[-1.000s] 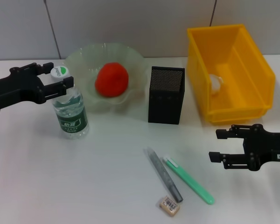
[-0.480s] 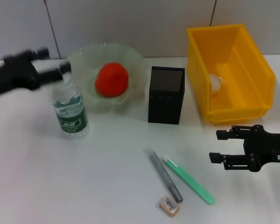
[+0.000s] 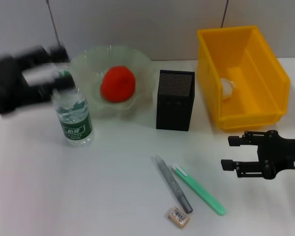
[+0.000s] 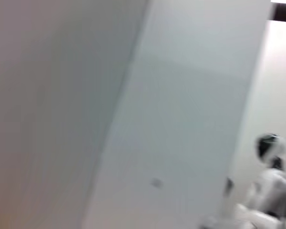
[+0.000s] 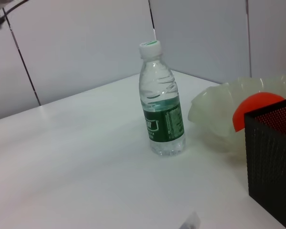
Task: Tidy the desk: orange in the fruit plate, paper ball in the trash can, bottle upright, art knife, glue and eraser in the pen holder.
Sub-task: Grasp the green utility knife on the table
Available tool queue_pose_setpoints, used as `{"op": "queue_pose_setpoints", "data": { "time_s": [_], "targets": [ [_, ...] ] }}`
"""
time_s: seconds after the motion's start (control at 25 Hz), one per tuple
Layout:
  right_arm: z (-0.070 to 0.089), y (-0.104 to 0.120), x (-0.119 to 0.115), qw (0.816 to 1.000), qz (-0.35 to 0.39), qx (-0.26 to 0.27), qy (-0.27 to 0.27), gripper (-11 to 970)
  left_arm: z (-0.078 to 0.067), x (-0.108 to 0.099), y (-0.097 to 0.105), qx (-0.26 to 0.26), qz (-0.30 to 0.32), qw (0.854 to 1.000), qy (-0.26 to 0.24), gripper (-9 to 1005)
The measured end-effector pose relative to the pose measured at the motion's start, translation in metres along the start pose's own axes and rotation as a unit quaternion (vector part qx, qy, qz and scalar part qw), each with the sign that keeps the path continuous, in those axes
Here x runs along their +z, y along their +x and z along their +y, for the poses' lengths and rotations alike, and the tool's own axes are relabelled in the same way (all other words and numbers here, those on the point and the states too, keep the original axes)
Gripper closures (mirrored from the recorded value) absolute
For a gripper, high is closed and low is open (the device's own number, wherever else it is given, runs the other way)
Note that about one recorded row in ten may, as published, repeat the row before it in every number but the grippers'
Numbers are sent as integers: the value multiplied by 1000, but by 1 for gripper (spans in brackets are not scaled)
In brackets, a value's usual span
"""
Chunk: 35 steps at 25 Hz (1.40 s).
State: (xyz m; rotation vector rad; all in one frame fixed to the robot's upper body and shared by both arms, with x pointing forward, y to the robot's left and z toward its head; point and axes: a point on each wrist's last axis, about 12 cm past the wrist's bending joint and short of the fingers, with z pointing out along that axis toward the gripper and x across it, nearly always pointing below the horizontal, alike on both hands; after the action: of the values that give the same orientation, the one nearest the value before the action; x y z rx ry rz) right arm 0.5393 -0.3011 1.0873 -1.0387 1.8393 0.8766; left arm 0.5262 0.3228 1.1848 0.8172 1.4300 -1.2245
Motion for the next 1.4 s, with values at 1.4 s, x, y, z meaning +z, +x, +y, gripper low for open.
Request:
{"op": "queue_pose_setpoints", "data": {
  "time_s": [1.4],
  "targets": [
    [34, -154, 149, 858, 513, -5, 26, 270, -18, 16, 133, 37, 126, 991, -17, 157]
  ]
}}
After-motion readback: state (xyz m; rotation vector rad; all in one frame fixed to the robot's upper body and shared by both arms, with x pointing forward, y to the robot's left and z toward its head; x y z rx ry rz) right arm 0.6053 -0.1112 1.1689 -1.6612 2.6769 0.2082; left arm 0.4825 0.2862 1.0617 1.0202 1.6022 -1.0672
